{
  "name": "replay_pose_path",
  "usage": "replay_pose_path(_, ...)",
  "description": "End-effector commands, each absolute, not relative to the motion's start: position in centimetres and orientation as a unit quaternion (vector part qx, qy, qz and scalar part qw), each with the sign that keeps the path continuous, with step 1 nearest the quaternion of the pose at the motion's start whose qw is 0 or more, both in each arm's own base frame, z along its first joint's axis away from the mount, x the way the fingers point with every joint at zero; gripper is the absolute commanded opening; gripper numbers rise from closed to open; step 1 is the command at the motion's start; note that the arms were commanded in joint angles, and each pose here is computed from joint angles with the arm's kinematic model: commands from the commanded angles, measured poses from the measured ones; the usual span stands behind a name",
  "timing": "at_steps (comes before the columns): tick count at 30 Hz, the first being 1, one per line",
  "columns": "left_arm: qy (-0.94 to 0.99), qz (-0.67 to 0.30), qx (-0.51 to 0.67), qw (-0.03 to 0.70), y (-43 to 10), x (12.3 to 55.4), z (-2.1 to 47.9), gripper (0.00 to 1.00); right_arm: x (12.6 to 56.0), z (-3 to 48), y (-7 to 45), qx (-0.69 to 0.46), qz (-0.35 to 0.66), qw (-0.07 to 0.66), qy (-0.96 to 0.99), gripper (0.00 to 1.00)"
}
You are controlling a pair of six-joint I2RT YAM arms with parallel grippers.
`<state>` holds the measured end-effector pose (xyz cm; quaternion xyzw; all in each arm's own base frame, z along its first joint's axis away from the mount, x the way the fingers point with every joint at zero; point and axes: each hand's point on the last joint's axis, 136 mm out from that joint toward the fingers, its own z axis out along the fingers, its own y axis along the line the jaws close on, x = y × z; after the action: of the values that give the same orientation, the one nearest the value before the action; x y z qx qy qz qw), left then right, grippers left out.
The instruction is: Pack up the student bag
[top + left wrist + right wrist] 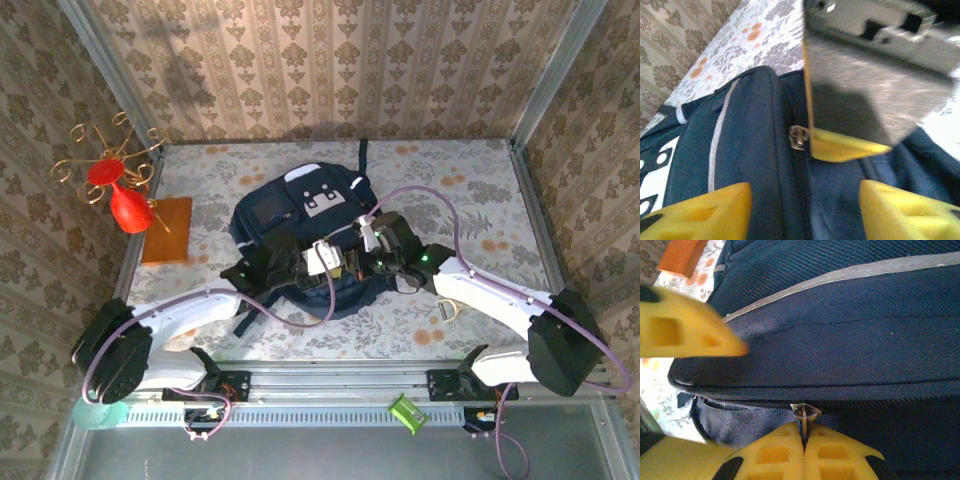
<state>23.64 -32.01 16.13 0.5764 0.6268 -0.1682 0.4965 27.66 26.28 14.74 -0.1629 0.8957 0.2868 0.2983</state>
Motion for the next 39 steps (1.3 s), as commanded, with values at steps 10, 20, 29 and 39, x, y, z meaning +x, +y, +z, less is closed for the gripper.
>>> replay_pose_path(10, 0.632, -0.134, 0.582, 0.493, -29.9, 24.3, 15.6, 0.05, 28.5, 14.4, 22.8, -0.109, 0.227, 0.320, 0.913, 0.00)
replay_pose_path(20, 0.641, -0.148, 0.533, 0.532, -25.8, 24.9, 17.0, 0.00, 30.9, 13.0, 17.0, -0.035, 0.110, 0.320, 0.940, 0.00)
replay_pose_path(29, 0.654, -0.146, 0.518, 0.531, -26.0, 24.7, 17.6, 0.50, 28.5, 16.5, 25.3, -0.153, 0.285, 0.335, 0.885, 0.00)
replay_pose_path(39, 0.618, -0.151, 0.590, 0.497, -31.7, 23.4, 17.7, 0.56, 26.1, 18.4, 28.1, -0.206, 0.339, 0.346, 0.850, 0.00)
